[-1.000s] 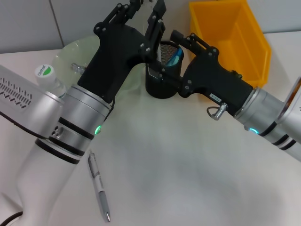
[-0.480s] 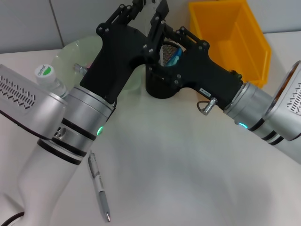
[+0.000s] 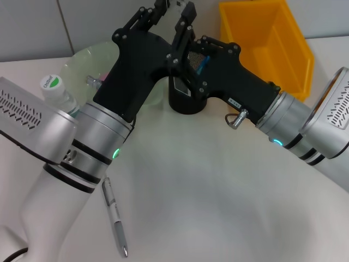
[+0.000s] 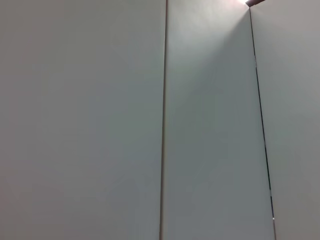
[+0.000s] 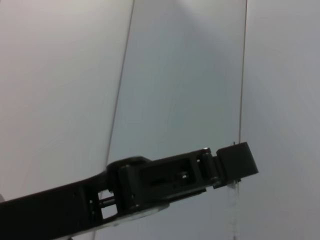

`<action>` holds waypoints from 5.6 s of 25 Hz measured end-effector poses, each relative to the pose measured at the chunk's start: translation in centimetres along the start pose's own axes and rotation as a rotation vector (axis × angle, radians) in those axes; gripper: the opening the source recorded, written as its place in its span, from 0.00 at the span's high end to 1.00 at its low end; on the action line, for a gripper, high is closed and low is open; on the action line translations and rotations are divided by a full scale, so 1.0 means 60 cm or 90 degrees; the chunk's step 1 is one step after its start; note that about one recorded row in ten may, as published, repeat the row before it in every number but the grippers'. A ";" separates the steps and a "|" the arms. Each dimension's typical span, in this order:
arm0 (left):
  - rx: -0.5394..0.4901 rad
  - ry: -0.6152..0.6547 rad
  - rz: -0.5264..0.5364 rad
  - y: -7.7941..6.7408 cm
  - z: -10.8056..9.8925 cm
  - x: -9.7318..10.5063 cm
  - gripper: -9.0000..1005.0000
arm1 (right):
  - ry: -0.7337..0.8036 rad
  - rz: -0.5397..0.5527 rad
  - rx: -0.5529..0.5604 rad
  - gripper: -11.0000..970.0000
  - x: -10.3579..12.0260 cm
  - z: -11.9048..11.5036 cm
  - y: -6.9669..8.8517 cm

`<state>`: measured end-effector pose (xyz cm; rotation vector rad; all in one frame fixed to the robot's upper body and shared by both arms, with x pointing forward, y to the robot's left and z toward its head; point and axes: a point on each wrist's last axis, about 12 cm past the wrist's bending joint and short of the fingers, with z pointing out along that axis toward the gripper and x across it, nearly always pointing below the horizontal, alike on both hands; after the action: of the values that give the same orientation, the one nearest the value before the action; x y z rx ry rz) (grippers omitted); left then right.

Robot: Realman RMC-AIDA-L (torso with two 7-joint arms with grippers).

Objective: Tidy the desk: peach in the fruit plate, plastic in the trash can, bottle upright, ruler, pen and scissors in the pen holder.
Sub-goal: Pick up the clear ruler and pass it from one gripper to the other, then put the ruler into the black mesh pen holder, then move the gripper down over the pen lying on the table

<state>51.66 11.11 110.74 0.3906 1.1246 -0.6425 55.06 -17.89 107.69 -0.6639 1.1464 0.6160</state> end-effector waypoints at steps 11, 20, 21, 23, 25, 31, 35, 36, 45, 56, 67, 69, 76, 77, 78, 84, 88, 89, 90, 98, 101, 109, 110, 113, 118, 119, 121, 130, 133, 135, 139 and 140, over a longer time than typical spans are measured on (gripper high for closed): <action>0.000 0.002 0.001 0.000 0.000 0.001 0.58 | -0.002 0.004 -0.002 0.79 0.000 0.003 0.002; 0.000 0.004 0.002 0.001 -0.001 0.002 0.57 | 0.005 0.010 0.000 0.88 0.001 0.007 0.002; 0.000 0.004 0.002 0.001 -0.001 0.002 0.57 | 0.005 0.010 0.000 0.89 0.001 0.007 0.002; 0.000 0.004 0.003 0.002 0.000 0.002 0.57 | 0.005 0.010 0.000 0.91 0.001 0.007 0.001; 0.000 0.004 0.003 0.002 0.000 0.002 0.57 | 0.006 0.010 0.000 0.94 0.001 0.008 0.001; 0.002 0.005 0.001 0.002 0.002 0.002 0.57 | 0.006 0.011 0.000 0.98 0.002 0.008 0.001; 0.004 0.005 -0.003 0.002 0.002 0.002 0.57 | 0.007 0.011 0.000 0.98 0.002 0.008 0.002; 0.004 0.005 -0.003 0.001 0.002 0.002 0.57 | 0.007 0.011 0.000 0.98 0.002 0.008 0.002; 0.001 0.002 -0.009 0.001 -0.002 0.001 0.38 | 0.003 0.010 0.013 0.98 0.001 0.007 -0.002; 0.032 0.009 -0.080 0.002 -0.050 0.002 0.26 | 0.002 0.006 0.094 0.98 -0.003 0.021 -0.034; 0.039 0.051 -0.144 0.005 -0.114 0.015 0.27 | 0.081 0.018 0.134 0.98 0.013 0.065 -0.054; 0.046 0.064 -0.156 0.005 -0.123 0.019 0.27 | 0.097 0.023 0.143 0.98 0.016 0.072 -0.057; 0.054 0.099 -0.185 0.024 -0.150 0.030 0.27 | 0.132 0.028 0.154 0.98 0.020 0.095 -0.064; 0.054 0.100 -0.189 0.026 -0.152 0.031 0.27 | 0.138 0.029 0.154 0.98 0.021 0.099 -0.064; 0.056 0.099 -0.195 0.027 -0.157 0.032 0.27 | 0.152 0.032 0.156 0.98 0.023 0.107 -0.065; 0.054 0.095 -0.200 0.028 -0.165 0.031 0.27 | 0.172 0.040 0.162 0.98 0.028 0.112 -0.064; 0.055 0.092 -0.207 0.029 -0.171 0.031 0.27 | 0.192 0.046 0.165 0.98 0.034 0.111 -0.063; 0.055 0.092 -0.207 0.029 -0.171 0.031 0.27 | 0.192 0.046 0.165 0.98 0.034 0.111 -0.063; 0.056 0.090 -0.211 0.028 -0.172 0.030 0.27 | 0.196 0.047 0.166 0.98 0.035 0.111 -0.062; 0.062 0.101 -0.213 0.026 -0.183 0.033 0.27 | 0.199 0.053 0.162 0.96 0.038 0.108 -0.058; 0.063 0.104 -0.213 0.025 -0.185 0.034 0.27 | 0.201 0.054 0.161 0.94 0.039 0.108 -0.057; 0.061 0.111 -0.208 0.030 -0.200 0.036 0.27 | 0.214 0.063 0.165 0.91 0.045 0.103 -0.054; 0.061 0.111 -0.208 0.030 -0.200 0.036 0.27 | 0.214 0.067 0.168 0.90 0.046 0.099 -0.053; 0.059 0.104 -0.207 0.034 -0.204 0.034 0.27 | 0.207 0.074 0.172 0.89 0.047 0.092 -0.051; 0.057 0.105 -0.209 0.037 -0.206 0.033 0.27 | 0.164 0.096 0.187 0.71 0.042 0.073 -0.048; 0.057 0.105 -0.209 0.038 -0.206 0.033 0.27 | 0.164 0.096 0.187 0.65 0.042 0.073 -0.048; 0.058 0.107 -0.207 0.039 -0.207 0.034 0.27 | 0.145 0.112 0.192 0.53 0.039 0.064 -0.049; 0.059 0.111 -0.202 0.044 -0.211 0.034 0.27 | 0.063 0.147 0.214 0.23 0.026 0.011 -0.050; 0.059 0.112 -0.201 0.045 -0.212 0.034 0.27 | 0.022 0.171 0.197 0.23 0.016 -0.018 -0.052; 0.059 0.112 -0.201 0.045 -0.212 0.034 0.27 | 0.012 0.181 0.182 0.23 0.013 -0.029 -0.053; 0.046 0.120 -0.195 0.052 -0.216 0.038 0.27 | 0.005 0.237 0.104 0.23 0.001 -0.065 -0.055; 0.039 0.123 -0.192 0.055 -0.217 0.040 0.27 | 0.009 0.248 0.081 0.23 -0.003 -0.077 -0.056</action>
<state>45.30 20.65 103.34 0.3425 1.3645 -0.9209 54.69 -23.58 107.13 -0.3362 1.3295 0.8587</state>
